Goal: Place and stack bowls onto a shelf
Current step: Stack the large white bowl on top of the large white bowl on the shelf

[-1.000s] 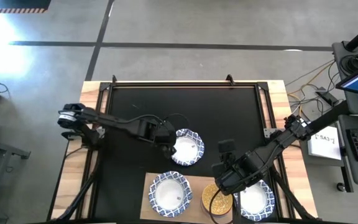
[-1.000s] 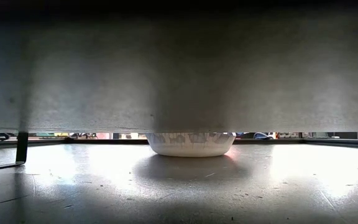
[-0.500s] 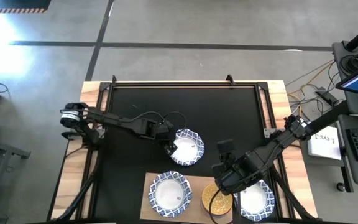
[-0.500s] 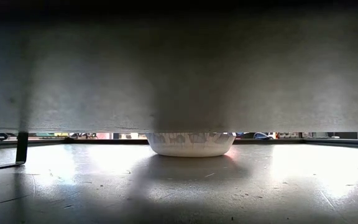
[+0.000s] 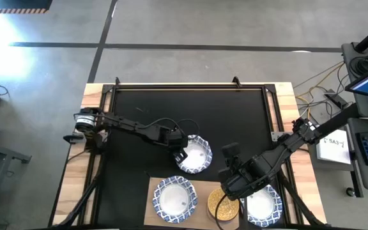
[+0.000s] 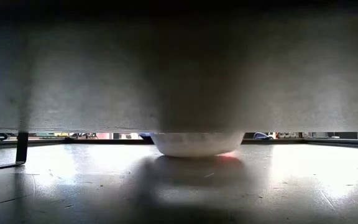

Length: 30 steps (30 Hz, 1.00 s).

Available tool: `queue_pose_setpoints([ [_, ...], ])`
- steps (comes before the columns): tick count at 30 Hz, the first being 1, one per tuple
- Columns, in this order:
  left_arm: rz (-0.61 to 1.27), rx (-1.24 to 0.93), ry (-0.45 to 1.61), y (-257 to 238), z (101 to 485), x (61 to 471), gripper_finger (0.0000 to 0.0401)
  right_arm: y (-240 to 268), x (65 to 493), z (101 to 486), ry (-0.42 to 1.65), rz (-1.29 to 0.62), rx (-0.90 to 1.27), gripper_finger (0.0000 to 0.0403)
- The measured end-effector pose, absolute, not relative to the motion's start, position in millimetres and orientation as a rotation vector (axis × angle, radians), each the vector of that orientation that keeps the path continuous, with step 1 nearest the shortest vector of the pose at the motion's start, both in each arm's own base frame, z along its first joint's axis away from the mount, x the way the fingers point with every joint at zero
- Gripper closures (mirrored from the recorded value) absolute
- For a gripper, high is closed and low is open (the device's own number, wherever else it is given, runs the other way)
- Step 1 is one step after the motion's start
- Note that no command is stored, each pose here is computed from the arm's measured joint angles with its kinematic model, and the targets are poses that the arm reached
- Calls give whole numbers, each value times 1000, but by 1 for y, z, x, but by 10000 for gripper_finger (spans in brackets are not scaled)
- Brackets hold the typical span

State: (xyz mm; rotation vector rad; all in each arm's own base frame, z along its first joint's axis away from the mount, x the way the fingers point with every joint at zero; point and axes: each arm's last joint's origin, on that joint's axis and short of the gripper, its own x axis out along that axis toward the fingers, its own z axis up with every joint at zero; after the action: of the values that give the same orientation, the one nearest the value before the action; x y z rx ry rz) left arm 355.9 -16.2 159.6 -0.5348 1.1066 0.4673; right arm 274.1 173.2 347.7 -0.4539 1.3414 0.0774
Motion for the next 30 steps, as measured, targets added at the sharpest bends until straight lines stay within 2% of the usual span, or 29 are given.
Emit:
queue_pose_setpoints([
  [10, 420, -514, 1113, -13, 163, 360, 390, 173, 274, 348, 1343, 82, -460, 277],
  [15, 397, -512, 1110, -8, 169, 358, 391, 172, 276, 348, 1333, 64, -443, 277],
  [22, 406, -504, 1026, 4, 197, 351, 399, 148, 285, 356, 1286, -111, -228, 278],
  [26, 415, -480, 962, 6, 215, 345, 400, 124, 287, 372, 1169, -267, -84, 278],
  [30, 434, -456, 892, 7, 234, 339, 400, 97, 286, 389, 1045, -340, 57, 278],
])
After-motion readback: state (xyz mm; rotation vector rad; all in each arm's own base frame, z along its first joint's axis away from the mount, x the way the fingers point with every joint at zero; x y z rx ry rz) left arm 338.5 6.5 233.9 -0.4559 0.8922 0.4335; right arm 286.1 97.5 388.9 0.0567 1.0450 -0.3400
